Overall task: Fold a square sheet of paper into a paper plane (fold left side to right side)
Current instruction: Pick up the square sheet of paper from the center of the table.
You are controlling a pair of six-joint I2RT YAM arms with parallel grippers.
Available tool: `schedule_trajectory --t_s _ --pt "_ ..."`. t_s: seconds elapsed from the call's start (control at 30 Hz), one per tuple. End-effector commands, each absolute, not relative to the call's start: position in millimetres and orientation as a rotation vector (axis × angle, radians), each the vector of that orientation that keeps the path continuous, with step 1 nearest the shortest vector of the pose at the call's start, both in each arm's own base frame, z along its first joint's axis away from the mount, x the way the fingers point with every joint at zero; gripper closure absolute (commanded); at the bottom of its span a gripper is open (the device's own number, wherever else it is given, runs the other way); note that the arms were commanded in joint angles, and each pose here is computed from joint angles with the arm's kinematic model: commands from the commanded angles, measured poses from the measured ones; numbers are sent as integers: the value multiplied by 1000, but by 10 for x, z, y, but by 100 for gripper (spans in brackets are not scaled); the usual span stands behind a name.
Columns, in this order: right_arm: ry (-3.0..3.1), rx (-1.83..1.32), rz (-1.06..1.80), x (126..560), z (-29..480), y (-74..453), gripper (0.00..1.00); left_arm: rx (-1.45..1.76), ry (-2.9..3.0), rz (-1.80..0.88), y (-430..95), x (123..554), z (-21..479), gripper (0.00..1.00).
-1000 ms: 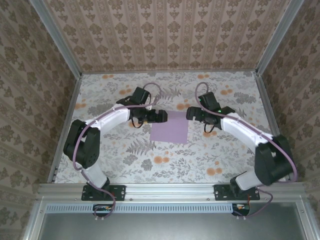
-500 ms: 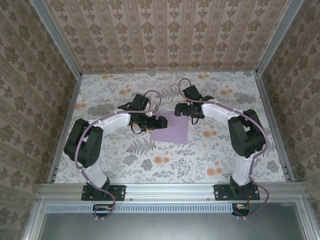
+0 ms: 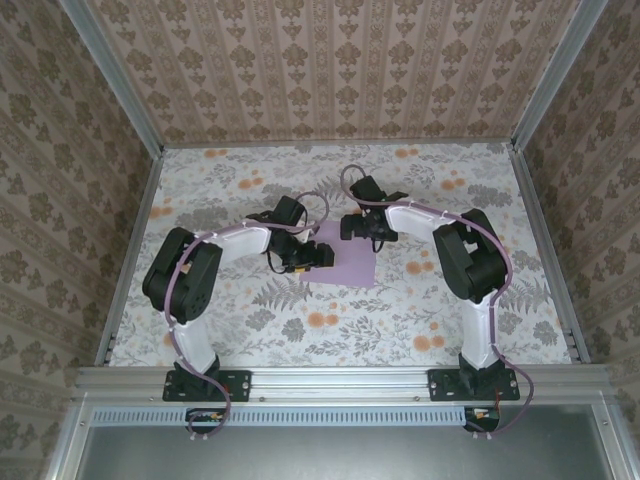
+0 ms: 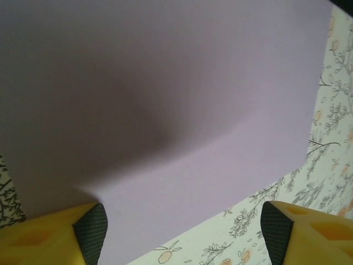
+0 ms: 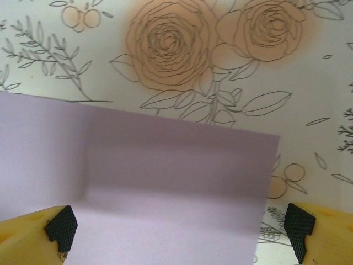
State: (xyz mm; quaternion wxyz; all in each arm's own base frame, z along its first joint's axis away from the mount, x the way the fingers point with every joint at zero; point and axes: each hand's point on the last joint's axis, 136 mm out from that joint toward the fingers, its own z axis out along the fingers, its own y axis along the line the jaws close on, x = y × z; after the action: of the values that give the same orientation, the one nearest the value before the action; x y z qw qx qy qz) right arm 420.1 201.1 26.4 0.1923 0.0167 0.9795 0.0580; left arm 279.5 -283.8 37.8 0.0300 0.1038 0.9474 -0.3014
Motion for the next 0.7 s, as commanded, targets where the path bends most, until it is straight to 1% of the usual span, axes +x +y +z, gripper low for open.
schedule_trajectory --t_s 0.0,0.27,0.53,0.6,0.67 --pt "2811 21 131 4100 138 2047 0 329 2978 -867 -2801 2733 254 26" --pt "2848 1 237 3915 146 2238 0 324 2997 -834 -2786 2728 145 33" --pt "2855 -12 301 3724 253 2321 0 299 2966 -878 -2852 2778 156 36" --pt "2858 -20 309 3693 279 2328 2 289 2951 -902 -2878 2803 184 36" --pt "2860 -23 322 3668 304 2340 5 283 2937 -925 -2903 2816 204 36"
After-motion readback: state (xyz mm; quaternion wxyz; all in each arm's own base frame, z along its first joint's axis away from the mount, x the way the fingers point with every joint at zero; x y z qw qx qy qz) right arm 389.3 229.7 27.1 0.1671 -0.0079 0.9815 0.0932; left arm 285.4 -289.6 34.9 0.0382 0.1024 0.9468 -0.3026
